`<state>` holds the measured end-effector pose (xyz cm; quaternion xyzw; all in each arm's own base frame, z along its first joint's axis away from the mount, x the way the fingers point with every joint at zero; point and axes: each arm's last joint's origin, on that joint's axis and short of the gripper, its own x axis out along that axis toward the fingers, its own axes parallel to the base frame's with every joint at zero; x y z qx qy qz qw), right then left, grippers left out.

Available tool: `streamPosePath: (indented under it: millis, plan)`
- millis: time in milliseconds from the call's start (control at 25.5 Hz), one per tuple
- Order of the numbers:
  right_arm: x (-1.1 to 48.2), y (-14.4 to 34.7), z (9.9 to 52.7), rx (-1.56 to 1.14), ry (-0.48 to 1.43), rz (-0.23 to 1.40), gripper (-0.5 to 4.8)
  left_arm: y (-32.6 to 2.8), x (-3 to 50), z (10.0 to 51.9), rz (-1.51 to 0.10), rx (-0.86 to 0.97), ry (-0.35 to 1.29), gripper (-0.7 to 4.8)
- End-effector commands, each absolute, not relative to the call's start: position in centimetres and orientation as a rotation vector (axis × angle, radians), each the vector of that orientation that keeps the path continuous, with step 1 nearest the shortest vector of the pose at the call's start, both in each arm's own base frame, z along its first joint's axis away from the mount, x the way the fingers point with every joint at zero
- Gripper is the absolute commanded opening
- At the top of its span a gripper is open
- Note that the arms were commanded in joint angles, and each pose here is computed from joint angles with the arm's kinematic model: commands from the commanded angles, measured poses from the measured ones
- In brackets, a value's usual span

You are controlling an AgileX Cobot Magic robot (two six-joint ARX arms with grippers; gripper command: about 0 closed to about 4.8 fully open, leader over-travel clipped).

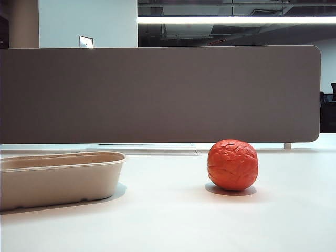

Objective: Pick up the orange and place it into the paper lunchbox.

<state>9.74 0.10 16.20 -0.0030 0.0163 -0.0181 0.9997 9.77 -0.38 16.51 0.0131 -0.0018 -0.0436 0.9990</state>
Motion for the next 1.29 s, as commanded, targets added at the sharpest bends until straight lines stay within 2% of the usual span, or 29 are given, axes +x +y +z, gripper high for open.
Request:
streamPosePath:
  millis: [39, 274, 548, 666, 979, 1136, 1293]
  plan:
    - [9.8, 0.1, 16.2, -0.001, 0.025, -0.038, -0.06, -0.4, 9.8, 16.6, -0.085, 0.027, -0.018, -0.06]
    - [9.8, 0.1, 16.3, -0.001, 0.018, -0.037, -0.05, -0.4, 9.8, 16.6, -0.082, 0.021, -0.019, -0.06]
    - [9.3, 0.0, 18.7, 0.095, -0.092, -0.049, -0.06, -0.1, 9.4, 18.2, -0.012, -0.117, -0.062, -0.06]
    - [8.6, -0.1, 21.3, 0.101, -0.156, -0.075, -0.06, 0.0, 8.7, 20.6, 0.029, -0.221, -0.09, -0.06]
    - [8.3, 0.0, 27.1, 0.1, -0.145, -0.076, -0.06, 0.0, 8.3, 27.6, 0.039, -0.171, -0.055, -0.06]
    - [10.7, 0.4, 31.8, 0.09, -0.084, 0.036, -0.06, -0.4, 10.3, 33.2, -0.09, -0.08, -0.017, -0.06]
    - [13.9, 1.0, 35.1, 0.084, -0.027, 0.186, -0.06, -0.8, 12.4, 36.3, -0.207, -0.085, 0.073, -0.05]
